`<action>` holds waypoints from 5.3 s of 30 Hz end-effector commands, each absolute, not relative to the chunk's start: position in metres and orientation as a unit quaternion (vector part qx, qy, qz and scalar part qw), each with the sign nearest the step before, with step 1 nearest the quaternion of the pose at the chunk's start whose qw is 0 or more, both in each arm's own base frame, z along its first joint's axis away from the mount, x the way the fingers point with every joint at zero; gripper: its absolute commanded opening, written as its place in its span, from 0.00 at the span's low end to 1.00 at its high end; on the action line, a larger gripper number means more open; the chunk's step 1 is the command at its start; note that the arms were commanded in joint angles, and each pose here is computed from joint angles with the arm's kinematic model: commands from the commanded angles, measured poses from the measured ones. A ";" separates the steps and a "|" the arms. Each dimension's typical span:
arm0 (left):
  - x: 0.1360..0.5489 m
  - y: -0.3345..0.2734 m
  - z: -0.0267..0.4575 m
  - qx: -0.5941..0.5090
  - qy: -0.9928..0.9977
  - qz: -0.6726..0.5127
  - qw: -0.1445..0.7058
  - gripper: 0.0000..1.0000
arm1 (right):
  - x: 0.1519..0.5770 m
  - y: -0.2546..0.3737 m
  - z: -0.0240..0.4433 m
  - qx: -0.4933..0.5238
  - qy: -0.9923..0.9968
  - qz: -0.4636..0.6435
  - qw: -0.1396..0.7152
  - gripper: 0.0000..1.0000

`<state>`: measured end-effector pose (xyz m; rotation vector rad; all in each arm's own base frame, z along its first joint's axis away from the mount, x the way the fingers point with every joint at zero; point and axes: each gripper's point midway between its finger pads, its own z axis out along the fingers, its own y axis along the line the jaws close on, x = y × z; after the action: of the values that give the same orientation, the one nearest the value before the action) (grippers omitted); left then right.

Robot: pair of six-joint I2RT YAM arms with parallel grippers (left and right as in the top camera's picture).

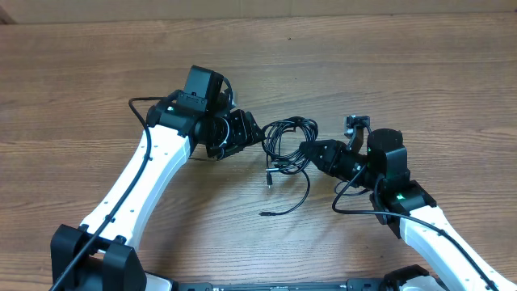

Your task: Untangle cables

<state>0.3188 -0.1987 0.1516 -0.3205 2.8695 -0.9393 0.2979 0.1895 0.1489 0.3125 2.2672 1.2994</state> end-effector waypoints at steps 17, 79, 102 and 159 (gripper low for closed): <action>0.302 -0.241 0.160 -0.128 0.942 -0.307 0.047 0.63 | 0.290 0.199 0.161 0.097 0.822 0.512 0.229 0.04; 0.315 -0.223 0.161 -0.480 0.772 -0.366 -0.199 0.04 | 0.271 0.189 0.124 0.188 0.850 0.471 0.142 0.77; 0.315 -0.227 0.164 -0.587 0.688 -0.338 -0.261 0.04 | 0.237 0.269 0.175 0.009 0.807 0.569 0.156 0.67; 0.341 -0.206 0.157 -0.013 0.919 -0.387 0.079 0.04 | 0.284 0.194 0.083 0.192 0.891 0.350 0.219 0.56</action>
<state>0.3271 -0.2223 0.1713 -0.3243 2.8032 -1.4103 0.2815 0.1949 0.0813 0.6567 2.4669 1.0100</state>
